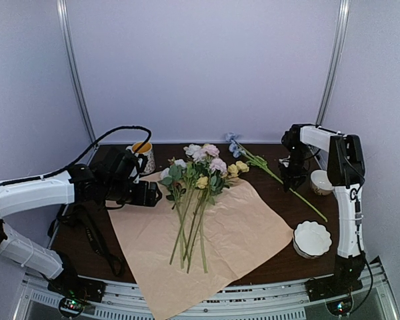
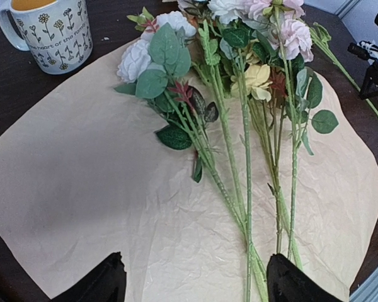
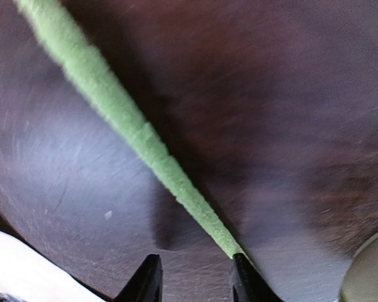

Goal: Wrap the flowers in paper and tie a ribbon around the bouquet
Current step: Pick up the fake flower from the corner of the board.

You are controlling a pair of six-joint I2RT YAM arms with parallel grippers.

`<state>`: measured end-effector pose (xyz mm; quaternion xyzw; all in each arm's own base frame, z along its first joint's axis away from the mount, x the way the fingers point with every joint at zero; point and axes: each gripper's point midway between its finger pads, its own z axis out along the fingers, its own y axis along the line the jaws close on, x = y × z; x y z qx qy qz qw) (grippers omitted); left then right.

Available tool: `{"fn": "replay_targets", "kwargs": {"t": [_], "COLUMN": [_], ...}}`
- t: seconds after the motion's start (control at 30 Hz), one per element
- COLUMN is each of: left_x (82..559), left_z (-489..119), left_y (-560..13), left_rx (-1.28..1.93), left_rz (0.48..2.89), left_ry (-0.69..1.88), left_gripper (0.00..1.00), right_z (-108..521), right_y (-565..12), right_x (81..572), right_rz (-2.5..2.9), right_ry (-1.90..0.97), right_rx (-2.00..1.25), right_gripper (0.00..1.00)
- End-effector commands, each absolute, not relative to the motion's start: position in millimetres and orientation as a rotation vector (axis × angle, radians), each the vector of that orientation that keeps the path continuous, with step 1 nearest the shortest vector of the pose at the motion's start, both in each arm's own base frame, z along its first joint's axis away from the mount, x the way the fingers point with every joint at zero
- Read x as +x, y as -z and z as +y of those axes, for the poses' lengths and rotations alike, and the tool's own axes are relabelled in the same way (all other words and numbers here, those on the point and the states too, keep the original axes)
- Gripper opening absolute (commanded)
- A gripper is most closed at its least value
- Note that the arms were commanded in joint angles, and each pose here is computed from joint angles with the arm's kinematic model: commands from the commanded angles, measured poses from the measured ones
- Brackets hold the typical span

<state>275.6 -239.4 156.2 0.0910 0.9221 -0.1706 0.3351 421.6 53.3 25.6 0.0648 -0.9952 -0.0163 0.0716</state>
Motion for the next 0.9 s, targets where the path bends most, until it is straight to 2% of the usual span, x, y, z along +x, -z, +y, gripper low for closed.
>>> {"fn": "replay_targets", "kwargs": {"t": [0.0,0.2,0.27,0.37,0.43,0.53,0.63,0.77,0.87], "left_x": [283.3,283.3,284.0,284.6,284.6,283.7,283.9,284.5,285.5], "left_z": [-239.2,-238.6,-240.0,-242.6,-243.4,-242.9,-241.8,-242.4,-243.6], "left_y": [-172.4,-169.1,-168.2,-168.1,-168.2,-167.0,-166.7,-166.9,-167.4], "left_rx": [0.230,0.239,0.241,0.246,0.244,0.244,0.243,0.247,0.252], "left_rz": [2.364,2.372,2.375,2.376,2.376,2.377,2.377,2.377,2.377], "left_ry": [0.447,0.440,0.441,0.452,0.457,0.458,0.453,0.450,0.451], "left_gripper": [0.80,0.80,0.80,0.80,0.80,0.80,0.80,0.80,0.80], "right_z": [81.7,85.0,87.9,74.3,63.4,61.3,61.7,67.3,71.5], "right_y": [-18.6,-44.7,-62.0,-74.9,-70.7,-47.4,-21.9,-12.4,-11.6], "right_x": [390.9,369.5,380.0,401.6,410.0,408.7,396.2,392.0,389.3], "right_rz": [-2.942,-3.005,-3.079,-3.158,-3.155,-3.086,-2.985,-2.935,-2.885], "right_ry": [0.079,0.057,0.078,-0.075,-0.189,-0.212,-0.197,-0.203,-0.203], "right_rx": [0.267,0.319,0.325,0.307,0.285,0.294,0.302,0.335,0.360], "right_gripper": [0.35,0.42,0.51,0.63,0.70,0.80,0.81,0.77,0.67]}}
